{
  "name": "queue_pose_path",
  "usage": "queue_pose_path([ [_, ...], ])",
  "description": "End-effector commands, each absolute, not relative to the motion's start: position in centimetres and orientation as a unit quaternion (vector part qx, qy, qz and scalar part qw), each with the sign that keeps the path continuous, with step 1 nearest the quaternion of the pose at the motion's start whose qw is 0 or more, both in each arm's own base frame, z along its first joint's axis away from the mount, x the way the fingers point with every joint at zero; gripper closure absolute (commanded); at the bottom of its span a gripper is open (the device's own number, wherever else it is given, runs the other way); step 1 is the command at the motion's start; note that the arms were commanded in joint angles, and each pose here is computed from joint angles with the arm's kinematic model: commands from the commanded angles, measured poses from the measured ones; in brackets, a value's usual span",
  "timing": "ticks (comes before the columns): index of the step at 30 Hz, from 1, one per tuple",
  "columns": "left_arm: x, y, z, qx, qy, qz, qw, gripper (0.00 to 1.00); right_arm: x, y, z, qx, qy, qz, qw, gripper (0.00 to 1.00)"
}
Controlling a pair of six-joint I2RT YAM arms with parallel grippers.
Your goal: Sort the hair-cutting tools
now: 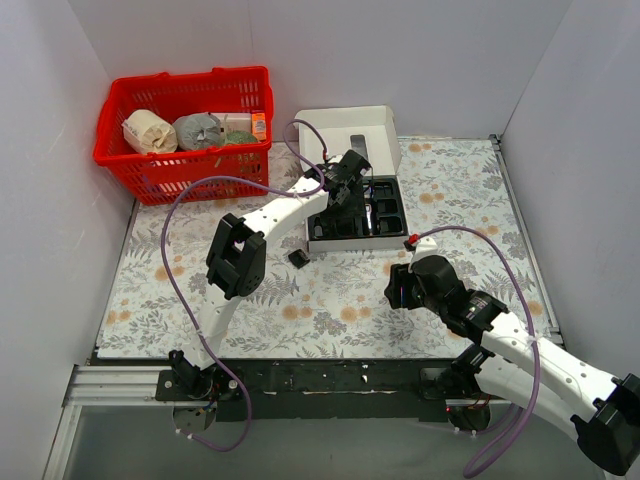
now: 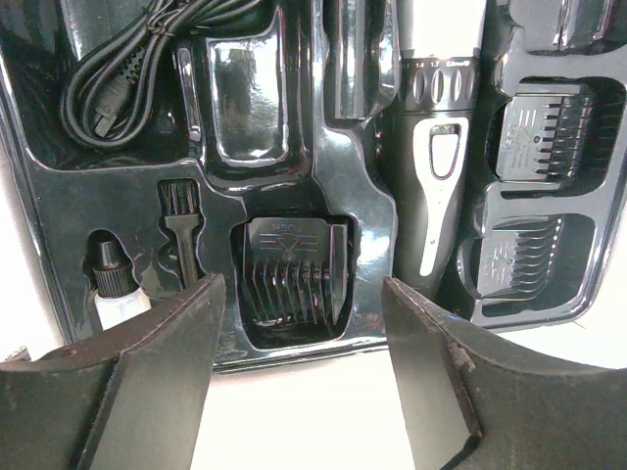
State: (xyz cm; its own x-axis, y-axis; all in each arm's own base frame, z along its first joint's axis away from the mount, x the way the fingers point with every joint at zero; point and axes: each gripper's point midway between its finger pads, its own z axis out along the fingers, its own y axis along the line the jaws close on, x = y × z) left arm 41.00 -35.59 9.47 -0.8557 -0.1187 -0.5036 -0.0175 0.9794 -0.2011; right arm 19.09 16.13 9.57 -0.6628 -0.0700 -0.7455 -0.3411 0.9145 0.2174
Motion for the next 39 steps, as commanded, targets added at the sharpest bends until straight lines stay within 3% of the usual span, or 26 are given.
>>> queue_pose_path([
  [1, 41.2, -35.6, 11.0, -0.038, 0.955, -0.096, 0.279, 0.34, 19.4, 16.9, 10.1, -0.113, 0.887, 0.188, 0.407, 0.38],
  [9, 41.2, -35.3, 13.9, -0.031, 0.945, -0.112, 0.306, 0.22, 19.9, 17.8, 10.2, -0.124, 0.888, 0.193, 0.399, 0.38],
  [12, 40.9, -35.4, 15.4, -0.026, 0.938, -0.132, 0.319, 0.12, 20.4, 18.1, 11.0, -0.131, 0.883, 0.191, 0.408, 0.38],
  [13, 41.0, -35.4, 16.7, -0.027, 0.932, -0.144, 0.332, 0.02, 20.9, 18.3, 11.9, -0.13, 0.879, 0.191, 0.416, 0.38],
  [20, 40.2, -33.5, 20.3, -0.032, 0.92, -0.142, 0.365, 0.02, 23.7, 19.7, 15.1, -0.136, 0.874, 0.171, 0.434, 0.39],
  [23, 39.8, -32.1, 21.1, -0.043, 0.916, -0.128, 0.377, 0.02, 24.8, 20.5, 15.9, -0.139, 0.872, 0.165, 0.439, 0.48],
  [26, 38.8, -30.1, 22.3, -0.064, 0.911, -0.116, 0.39, 0.02, 26.2, 21.6, 16.8, -0.145, 0.869, 0.161, 0.444, 0.69],
  [27, 38.3, -29.6, 23.7, -0.069, 0.905, -0.125, 0.401, 0.02, 26.8, 22.1, 17.8, -0.144, 0.865, 0.164, 0.451, 0.83],
  [29, 37.3, -28.4, 22.9, -0.077, 0.906, -0.117, 0.399, 0.02, 27.7, 22.7, 17.1, -0.148, 0.87, 0.154, 0.444, 0.97],
  [39, 31.4, -23.8, 22.6, -0.107, 0.897, -0.154, 0.4, 0.02, 32.8, 25.5, 15.8, -0.148, 0.864, 0.12, 0.465, 0.99],
])
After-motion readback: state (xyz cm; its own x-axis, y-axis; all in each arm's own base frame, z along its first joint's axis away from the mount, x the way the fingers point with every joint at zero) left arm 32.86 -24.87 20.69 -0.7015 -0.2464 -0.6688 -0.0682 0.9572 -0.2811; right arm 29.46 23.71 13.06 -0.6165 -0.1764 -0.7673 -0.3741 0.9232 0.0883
